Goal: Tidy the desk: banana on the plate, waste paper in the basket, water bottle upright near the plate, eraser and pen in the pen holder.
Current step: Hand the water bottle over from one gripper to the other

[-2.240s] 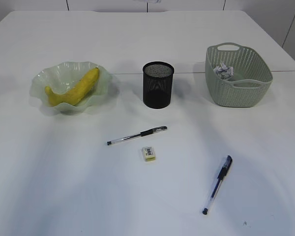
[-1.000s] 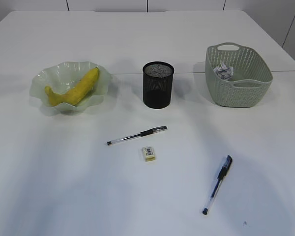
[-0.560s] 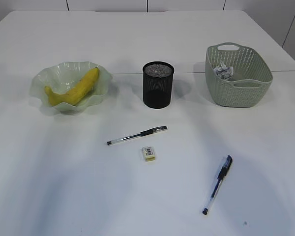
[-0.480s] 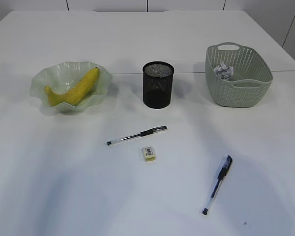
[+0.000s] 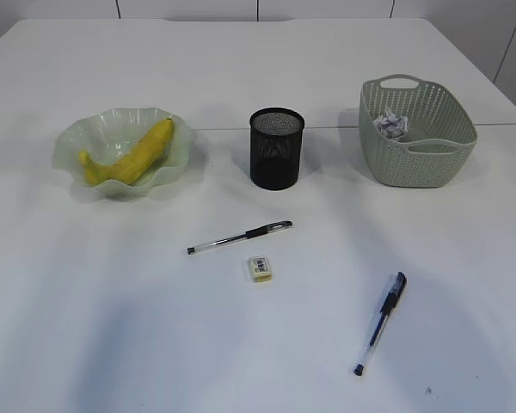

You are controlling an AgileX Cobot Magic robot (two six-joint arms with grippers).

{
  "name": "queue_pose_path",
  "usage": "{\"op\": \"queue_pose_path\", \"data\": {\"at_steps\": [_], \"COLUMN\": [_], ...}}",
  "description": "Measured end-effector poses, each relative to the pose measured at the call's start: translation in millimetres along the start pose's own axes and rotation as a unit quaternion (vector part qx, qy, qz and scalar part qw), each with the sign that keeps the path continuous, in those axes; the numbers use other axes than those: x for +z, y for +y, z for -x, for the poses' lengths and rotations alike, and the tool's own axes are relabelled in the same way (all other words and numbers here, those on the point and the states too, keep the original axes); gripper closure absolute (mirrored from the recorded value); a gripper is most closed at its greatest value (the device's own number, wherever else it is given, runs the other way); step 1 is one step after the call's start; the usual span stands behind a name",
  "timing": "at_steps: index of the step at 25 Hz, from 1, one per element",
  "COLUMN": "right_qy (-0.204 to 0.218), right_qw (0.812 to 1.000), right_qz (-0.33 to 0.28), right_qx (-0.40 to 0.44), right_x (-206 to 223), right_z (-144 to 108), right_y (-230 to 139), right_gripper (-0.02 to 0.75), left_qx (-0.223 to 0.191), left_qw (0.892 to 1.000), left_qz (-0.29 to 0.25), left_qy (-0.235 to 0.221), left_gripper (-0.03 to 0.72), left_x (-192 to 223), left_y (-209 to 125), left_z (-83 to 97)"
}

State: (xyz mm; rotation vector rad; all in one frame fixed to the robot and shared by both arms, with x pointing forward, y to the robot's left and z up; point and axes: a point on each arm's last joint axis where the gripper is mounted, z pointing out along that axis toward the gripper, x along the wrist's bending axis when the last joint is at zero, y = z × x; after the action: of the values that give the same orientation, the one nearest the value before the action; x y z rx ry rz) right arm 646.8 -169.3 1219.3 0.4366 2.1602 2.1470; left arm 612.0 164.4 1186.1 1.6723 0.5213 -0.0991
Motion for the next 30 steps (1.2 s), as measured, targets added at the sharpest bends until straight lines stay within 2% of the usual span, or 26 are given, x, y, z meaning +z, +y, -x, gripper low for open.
{"op": "queue_pose_path", "data": {"at_steps": [4, 7, 12, 20, 30], "right_qy": [0.000, 0.002, 0.011, 0.047, 0.054], "right_qw": [1.000, 1.000, 1.000, 0.999, 0.998], "right_qz": [0.000, 0.000, -0.001, -0.001, 0.013], "right_qx": [0.002, 0.003, 0.009, 0.013, 0.020], "right_x": [0.0, 0.0, 5.6, 26.7, 26.5], "right_z": [0.0, -0.4, -4.0, -19.8, -20.9], "right_y": [0.0, 0.0, -0.3, -1.1, 1.6], "right_gripper": [0.391, 0.391, 0.391, 0.391, 0.391], "left_qx": [0.008, 0.012, 0.013, 0.012, 0.013], "left_qw": [1.000, 0.999, 0.999, 0.999, 0.999], "left_qz": [-0.002, 0.005, 0.021, 0.025, 0.024], "left_qy": [-0.024, -0.036, -0.038, -0.043, -0.044], "left_gripper": [0.129, 0.111, 0.106, 0.097, 0.094], "left_x": [14.6, 19.4, 19.3, 19.2, 19.2], "left_y": [-0.2, 1.1, 4.0, 4.7, 4.6], "left_z": [11.1, 15.8, 16.2, 17.0, 17.2]}}
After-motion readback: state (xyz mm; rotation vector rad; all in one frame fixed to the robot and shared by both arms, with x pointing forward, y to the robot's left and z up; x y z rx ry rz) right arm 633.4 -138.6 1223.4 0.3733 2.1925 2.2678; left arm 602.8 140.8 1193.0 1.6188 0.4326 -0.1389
